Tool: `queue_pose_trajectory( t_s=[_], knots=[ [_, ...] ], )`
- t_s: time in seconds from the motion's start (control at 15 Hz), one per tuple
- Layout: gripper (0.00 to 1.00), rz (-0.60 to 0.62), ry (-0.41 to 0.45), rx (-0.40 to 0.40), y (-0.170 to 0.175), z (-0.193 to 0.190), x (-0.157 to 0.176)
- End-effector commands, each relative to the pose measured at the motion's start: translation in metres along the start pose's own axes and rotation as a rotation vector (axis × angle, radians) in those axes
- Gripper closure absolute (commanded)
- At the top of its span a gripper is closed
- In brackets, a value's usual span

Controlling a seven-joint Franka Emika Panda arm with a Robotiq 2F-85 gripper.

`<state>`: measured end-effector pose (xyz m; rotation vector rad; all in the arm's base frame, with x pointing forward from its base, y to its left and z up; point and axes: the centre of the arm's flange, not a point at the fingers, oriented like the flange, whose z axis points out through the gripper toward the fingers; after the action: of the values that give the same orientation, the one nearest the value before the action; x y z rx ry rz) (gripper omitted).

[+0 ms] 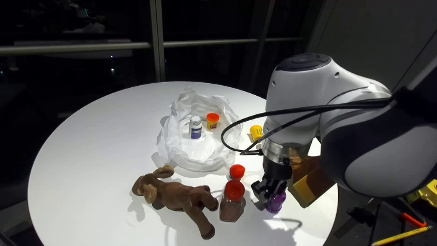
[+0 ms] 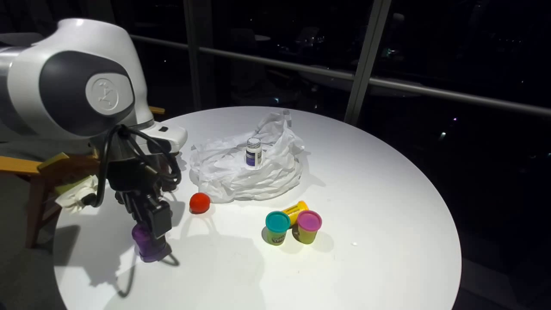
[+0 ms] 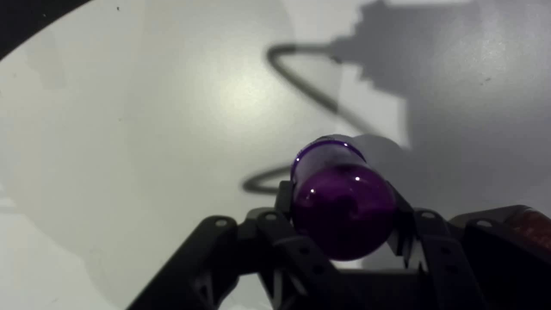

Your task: Pick the objects on the table and put them in the plastic bag

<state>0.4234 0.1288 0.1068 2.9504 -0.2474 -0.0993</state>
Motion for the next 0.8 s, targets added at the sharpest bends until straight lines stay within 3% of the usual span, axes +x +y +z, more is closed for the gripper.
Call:
queue_pose_trajectory(
  t_s=[0.0,0.4,0.73],
  knots=[
    [0.76,0.074,-0.010,0.023,0.005,-0.054,0.021],
    [0.76,0.203,0.011,0.095,-0.013,-0.134,0.105],
    [0.76,0.329,0.086,0.178,-0.036,-0.123,0.181]
  ],
)
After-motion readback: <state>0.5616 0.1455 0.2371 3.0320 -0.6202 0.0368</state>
